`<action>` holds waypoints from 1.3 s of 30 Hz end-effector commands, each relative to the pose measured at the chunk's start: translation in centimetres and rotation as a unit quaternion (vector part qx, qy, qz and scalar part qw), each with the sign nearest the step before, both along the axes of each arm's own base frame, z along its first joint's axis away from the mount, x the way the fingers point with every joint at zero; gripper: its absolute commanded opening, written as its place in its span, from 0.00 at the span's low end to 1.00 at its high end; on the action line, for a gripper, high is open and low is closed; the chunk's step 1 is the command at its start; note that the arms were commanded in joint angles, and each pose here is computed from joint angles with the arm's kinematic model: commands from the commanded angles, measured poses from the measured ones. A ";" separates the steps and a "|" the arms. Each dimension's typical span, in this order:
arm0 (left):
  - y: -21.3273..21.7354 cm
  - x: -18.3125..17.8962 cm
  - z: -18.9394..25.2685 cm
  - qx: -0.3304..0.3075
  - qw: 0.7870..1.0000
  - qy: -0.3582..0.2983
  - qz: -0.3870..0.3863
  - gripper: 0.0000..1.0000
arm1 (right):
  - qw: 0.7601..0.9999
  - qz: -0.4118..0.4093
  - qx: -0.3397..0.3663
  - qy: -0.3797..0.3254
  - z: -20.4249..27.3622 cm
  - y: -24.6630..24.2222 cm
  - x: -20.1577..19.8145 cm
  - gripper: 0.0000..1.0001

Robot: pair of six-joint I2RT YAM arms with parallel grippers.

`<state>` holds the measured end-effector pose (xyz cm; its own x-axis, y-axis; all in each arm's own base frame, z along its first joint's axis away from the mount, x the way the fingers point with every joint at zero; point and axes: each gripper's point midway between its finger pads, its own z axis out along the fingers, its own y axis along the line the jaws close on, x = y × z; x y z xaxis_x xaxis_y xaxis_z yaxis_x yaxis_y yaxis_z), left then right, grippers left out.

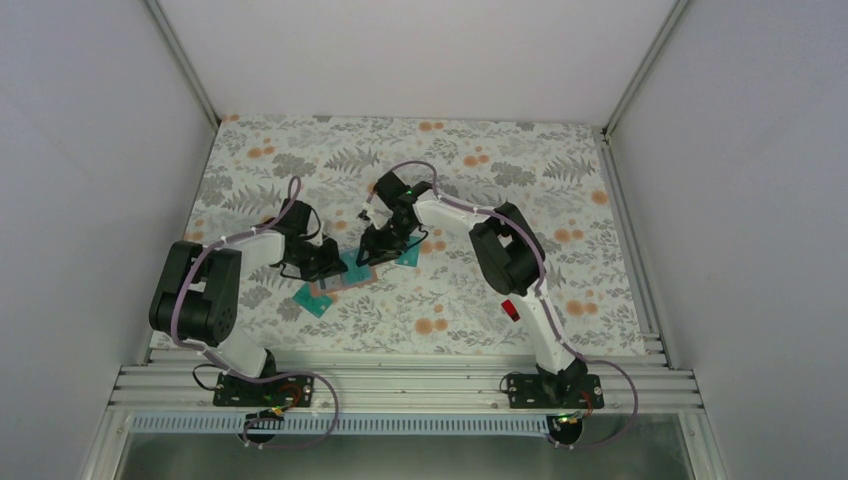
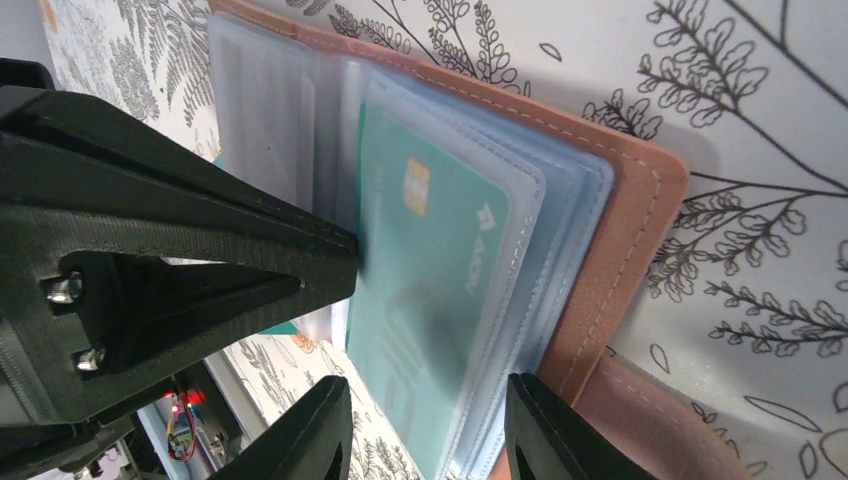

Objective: Put the credit cards into the card holder

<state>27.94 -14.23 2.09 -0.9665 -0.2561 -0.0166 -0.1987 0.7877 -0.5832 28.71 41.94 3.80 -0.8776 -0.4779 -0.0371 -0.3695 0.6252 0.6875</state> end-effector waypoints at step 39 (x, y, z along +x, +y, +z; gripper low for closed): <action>3.3 -0.1 7.1 0.072 0.994 -0.066 0.051 0.02 | 0.994 0.093 0.053 -0.010 3.0 5.5 -3.4 0.41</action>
